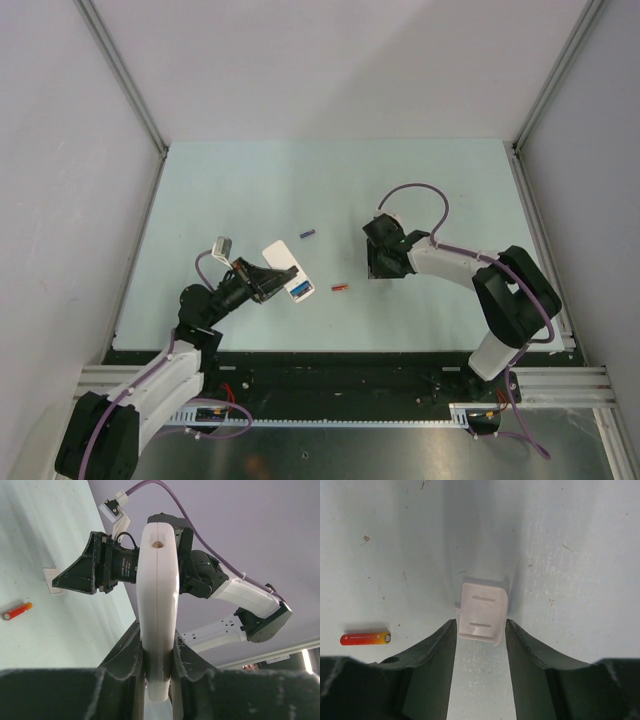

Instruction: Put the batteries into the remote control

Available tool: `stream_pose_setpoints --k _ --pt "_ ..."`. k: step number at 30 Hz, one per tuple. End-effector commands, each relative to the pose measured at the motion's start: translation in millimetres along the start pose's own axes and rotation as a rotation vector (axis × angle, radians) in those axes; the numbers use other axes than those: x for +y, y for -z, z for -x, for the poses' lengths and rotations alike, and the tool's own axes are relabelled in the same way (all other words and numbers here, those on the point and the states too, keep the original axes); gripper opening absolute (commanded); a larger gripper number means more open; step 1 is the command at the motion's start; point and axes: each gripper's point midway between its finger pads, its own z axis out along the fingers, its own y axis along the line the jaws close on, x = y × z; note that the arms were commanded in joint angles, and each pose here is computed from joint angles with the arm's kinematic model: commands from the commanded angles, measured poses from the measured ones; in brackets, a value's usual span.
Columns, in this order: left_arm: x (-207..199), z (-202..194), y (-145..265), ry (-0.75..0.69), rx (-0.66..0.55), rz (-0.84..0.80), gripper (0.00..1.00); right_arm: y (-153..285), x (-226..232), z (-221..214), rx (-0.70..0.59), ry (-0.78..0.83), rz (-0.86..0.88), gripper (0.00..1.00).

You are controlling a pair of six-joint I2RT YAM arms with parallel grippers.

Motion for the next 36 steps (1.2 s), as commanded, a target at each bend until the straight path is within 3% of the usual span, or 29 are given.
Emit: stream_pose_setpoints --k 1,9,36 --pt "51 -25 24 0.045 0.017 0.099 0.00 4 5 14 -0.040 0.002 0.008 0.49" --pt "52 -26 24 0.047 0.018 0.103 0.00 20 19 24 -0.104 0.008 0.041 0.52" --pt "53 -27 26 0.050 0.016 0.105 0.00 -1 7 2 -0.020 0.014 -0.003 0.54"
